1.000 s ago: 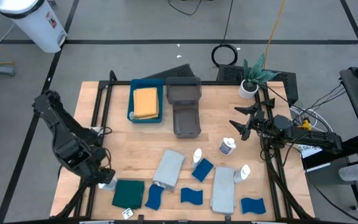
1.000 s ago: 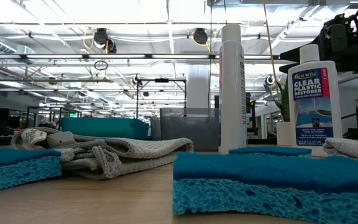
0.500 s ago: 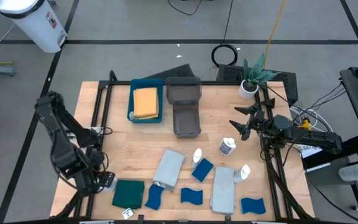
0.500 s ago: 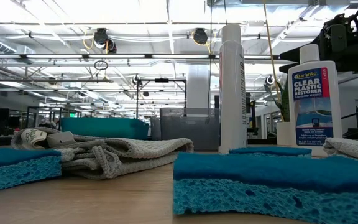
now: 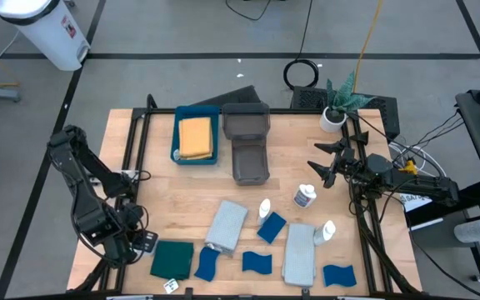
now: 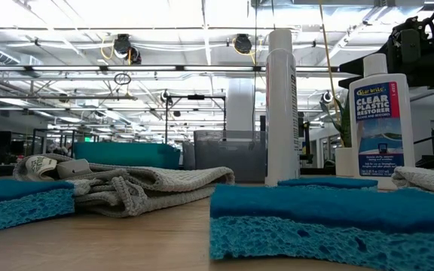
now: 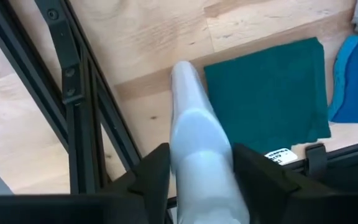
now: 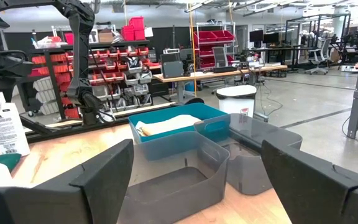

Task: Pick & Place Kitchen Items
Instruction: Put the white plastic restorer bottle into the top black bin

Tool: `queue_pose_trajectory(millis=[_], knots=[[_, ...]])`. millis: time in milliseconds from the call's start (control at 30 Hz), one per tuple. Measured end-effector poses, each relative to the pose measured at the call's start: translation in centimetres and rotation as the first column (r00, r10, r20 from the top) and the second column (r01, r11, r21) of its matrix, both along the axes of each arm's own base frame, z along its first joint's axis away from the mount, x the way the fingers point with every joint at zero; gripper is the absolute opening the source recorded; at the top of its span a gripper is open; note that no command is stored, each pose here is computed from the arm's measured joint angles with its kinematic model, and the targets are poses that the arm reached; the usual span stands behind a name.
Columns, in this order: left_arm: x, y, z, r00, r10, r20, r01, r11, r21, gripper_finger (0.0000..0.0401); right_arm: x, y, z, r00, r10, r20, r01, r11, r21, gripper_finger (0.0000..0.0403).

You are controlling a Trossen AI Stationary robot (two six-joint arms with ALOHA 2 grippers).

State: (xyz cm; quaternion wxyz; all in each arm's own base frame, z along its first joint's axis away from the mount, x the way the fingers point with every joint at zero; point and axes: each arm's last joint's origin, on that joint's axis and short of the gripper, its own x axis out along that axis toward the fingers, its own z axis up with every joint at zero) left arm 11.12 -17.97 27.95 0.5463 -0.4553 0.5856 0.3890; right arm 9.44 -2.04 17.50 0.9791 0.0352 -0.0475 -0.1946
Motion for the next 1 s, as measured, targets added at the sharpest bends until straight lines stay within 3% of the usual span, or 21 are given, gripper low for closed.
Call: queue_pose_trajectory(millis=[100, 400, 567, 833, 1000], knots=[[0.0, 0.2, 0.0, 1.0, -0.002, -0.002, 0.002, 1.0, 0.016, 0.0133, 0.0, 0.0, 0.0, 1.0, 0.0, 0.0, 0.0, 1.0, 0.0, 0.0334], [0.4, 1.1, 0.0, 1.0, -0.003, -0.016, 0.004, 0.998, 0.066, 0.0132, 0.0, 0.0, 0.0, 1.0, 0.0, 0.0, 0.0, 1.0, 0.0, 0.0334], [1.3, 2.3, 0.4, 0.998, -0.04, 0.053, 0.032, 0.99, 0.141, 0.0132, 0.0, 0.0, 0.0, 1.0, 0.0, 0.0, 0.0, 1.0, 0.0, 0.0334], [4.1, 4.8, 4.4, 0.953, -0.171, 0.25, 0.088, 0.946, 0.311, 0.0132, 0.0, 0.0, 0.0, 1.0, 0.0, 0.0, 0.0, 1.0, 0.0, 0.0334], [6.3, 7.4, 6.7, 0.916, -0.272, 0.296, 0.145, 0.91, 0.388, 0.0132, 0.0, 0.0, 0.0, 1.0, 0.0, 0.0, 0.0, 1.0, 0.0, 0.0334]])
